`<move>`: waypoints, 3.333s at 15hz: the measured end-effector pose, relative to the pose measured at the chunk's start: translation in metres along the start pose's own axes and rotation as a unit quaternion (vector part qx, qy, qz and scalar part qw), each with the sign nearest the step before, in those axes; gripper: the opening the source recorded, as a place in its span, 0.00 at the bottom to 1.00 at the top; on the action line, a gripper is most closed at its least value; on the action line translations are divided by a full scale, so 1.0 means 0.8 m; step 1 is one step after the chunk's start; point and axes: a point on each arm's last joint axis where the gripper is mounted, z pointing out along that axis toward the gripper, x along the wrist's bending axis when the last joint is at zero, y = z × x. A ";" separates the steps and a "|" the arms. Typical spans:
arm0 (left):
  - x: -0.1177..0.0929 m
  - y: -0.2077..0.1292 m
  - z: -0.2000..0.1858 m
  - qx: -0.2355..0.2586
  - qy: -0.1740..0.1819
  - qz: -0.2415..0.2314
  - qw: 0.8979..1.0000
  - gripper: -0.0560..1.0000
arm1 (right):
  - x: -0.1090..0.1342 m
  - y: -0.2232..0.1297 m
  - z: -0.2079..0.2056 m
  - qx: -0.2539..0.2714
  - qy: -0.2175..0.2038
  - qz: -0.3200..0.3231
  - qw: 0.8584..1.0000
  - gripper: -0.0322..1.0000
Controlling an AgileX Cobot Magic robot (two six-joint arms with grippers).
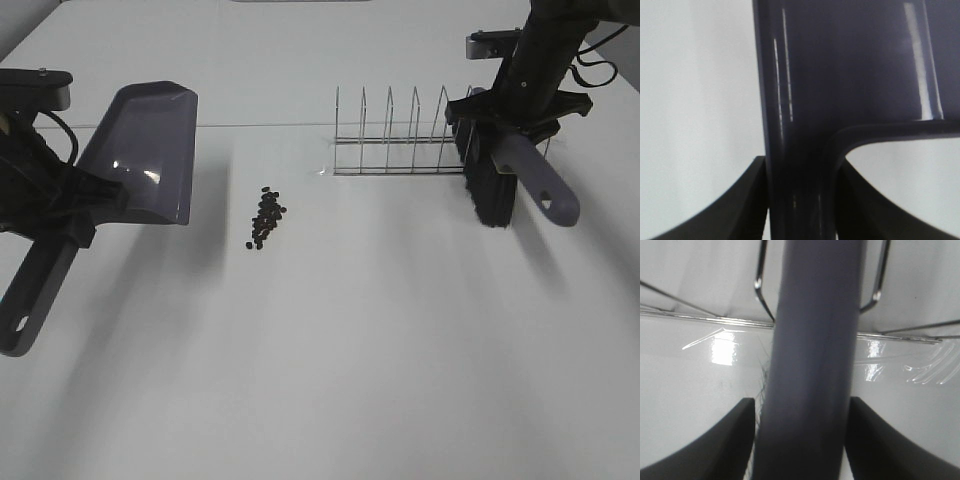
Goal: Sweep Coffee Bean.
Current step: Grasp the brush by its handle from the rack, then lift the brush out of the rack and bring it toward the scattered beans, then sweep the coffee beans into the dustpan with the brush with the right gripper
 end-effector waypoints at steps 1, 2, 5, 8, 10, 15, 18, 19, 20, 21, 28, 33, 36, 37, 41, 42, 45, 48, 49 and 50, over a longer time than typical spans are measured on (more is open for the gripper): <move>0.000 0.000 0.000 0.000 0.000 0.000 1.000 0.40 | 0.000 0.000 0.000 -0.001 0.000 0.006 1.000 0.45; 0.000 0.000 0.000 0.000 0.000 0.000 1.000 0.40 | -0.001 0.002 -0.002 -0.003 -0.004 0.013 1.000 0.36; 0.000 0.000 0.000 0.000 0.000 0.000 1.000 0.40 | -0.001 0.009 -0.012 0.003 -0.005 0.022 1.000 0.37; 0.000 0.000 0.000 0.000 0.000 0.000 1.000 0.40 | 0.000 0.025 -0.045 -0.006 -0.006 0.025 1.000 0.37; 0.000 0.000 0.000 0.000 0.000 0.000 1.000 0.40 | 0.000 0.038 -0.076 -0.023 -0.006 0.032 0.999 0.37; 0.000 0.000 0.000 0.000 0.000 0.000 1.000 0.40 | 0.001 0.051 -0.146 -0.089 0.001 0.048 0.995 0.37; 0.000 0.000 0.000 0.000 0.000 0.000 1.000 0.40 | 0.007 0.043 -0.197 -0.112 0.031 0.056 0.992 0.37; 0.000 0.000 0.000 0.000 0.000 0.001 1.000 0.40 | 0.019 0.019 -0.217 -0.095 0.038 0.047 0.994 0.37; 0.000 0.000 0.000 0.000 0.000 0.001 1.000 0.40 | 0.030 0.004 -0.217 -0.077 0.033 0.035 0.996 0.37; 0.000 0.000 0.002 0.001 0.000 0.001 1.000 0.40 | 0.044 -0.013 -0.210 -0.052 0.023 0.017 0.998 0.37; -0.001 -0.012 0.061 0.065 0.014 0.004 0.998 0.40 | 0.149 -0.091 -0.139 0.051 -0.053 -0.095 0.993 0.37; -0.015 -0.025 0.109 0.090 0.009 0.014 0.996 0.40 | 0.193 -0.111 -0.070 0.089 -0.063 -0.131 0.985 0.37; -0.017 -0.030 0.122 0.101 0.010 0.013 0.995 0.40 | 0.196 -0.111 -0.042 0.089 -0.065 -0.137 0.984 0.37; -0.017 -0.030 0.123 0.101 0.010 0.013 0.995 0.40 | 0.200 -0.110 -0.036 0.080 -0.049 -0.134 0.986 0.37; -0.017 -0.030 0.123 0.101 0.010 0.012 0.995 0.40 | 0.218 -0.102 -0.023 0.081 0.002 -0.132 0.988 0.37; -0.017 -0.030 0.123 0.101 0.009 0.012 0.995 0.40 | 0.221 -0.100 -0.020 0.082 0.009 -0.131 0.988 0.37; -0.017 -0.030 0.123 0.101 0.009 0.010 0.995 0.40 | 0.243 -0.088 -0.009 0.099 0.043 -0.133 0.985 0.37; -0.017 -0.030 0.123 0.101 0.007 0.007 0.995 0.40 | 0.285 -0.095 -0.002 0.092 0.053 -0.167 0.980 0.37; -0.017 -0.030 0.123 0.101 0.007 0.007 0.995 0.40 | 0.305 -0.101 -0.002 0.089 0.059 -0.189 0.976 0.37; -0.017 -0.030 0.123 0.101 0.007 0.007 0.995 0.40 | 0.323 -0.107 0.000 0.085 0.067 -0.203 0.973 0.37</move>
